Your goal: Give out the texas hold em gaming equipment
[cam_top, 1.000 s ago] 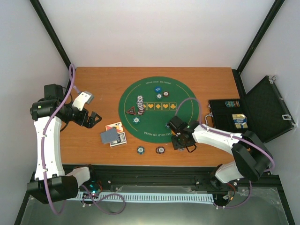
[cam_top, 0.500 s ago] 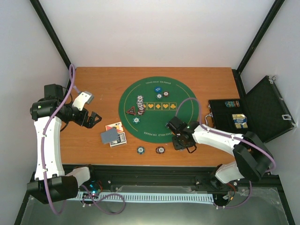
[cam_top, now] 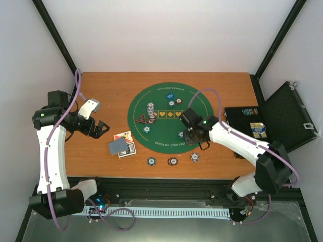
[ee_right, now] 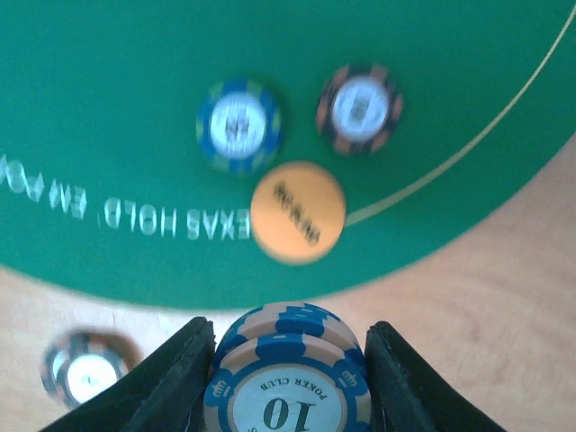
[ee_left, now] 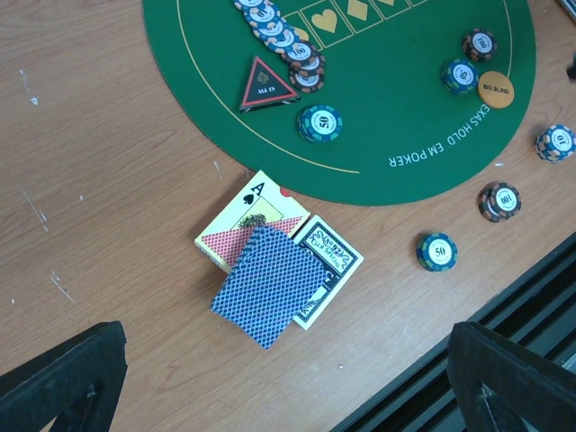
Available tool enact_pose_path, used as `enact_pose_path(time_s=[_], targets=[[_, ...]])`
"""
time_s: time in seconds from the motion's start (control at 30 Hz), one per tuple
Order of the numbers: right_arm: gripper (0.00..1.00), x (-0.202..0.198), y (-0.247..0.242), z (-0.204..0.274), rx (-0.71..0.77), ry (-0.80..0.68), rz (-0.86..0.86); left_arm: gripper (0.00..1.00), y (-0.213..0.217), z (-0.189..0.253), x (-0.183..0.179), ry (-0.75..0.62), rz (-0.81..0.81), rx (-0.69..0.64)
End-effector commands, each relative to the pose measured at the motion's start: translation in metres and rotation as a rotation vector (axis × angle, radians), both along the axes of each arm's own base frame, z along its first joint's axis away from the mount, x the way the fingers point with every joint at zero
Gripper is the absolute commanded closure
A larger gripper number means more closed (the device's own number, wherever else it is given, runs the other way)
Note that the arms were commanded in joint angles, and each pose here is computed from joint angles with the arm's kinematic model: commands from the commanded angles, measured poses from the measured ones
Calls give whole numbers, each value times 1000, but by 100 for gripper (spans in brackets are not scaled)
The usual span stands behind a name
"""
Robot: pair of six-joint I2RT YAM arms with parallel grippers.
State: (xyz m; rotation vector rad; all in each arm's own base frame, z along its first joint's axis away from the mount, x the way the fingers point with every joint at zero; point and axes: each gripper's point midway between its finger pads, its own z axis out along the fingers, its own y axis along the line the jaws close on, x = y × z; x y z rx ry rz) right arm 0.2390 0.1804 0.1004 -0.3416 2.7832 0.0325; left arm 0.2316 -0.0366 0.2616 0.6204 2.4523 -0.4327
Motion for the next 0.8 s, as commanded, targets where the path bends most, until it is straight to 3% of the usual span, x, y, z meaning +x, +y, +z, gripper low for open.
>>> enact_pose_path(time_s=[0.0, 0.23, 0.4, 0.77], targets=[[61, 57, -4, 26, -1, -81, -25, 0, -1, 9, -2, -22, -21, 3], [62, 161, 3, 34, 40, -107, -70, 0, 0, 10, -3, -23, -19, 9], [63, 220, 9, 4, 57, -65, -107, 0, -1, 11, -1, -18, -21, 3], [63, 298, 2, -39, 96, -42, -185, 0, 2, 1, 6, 8, -15, 3]])
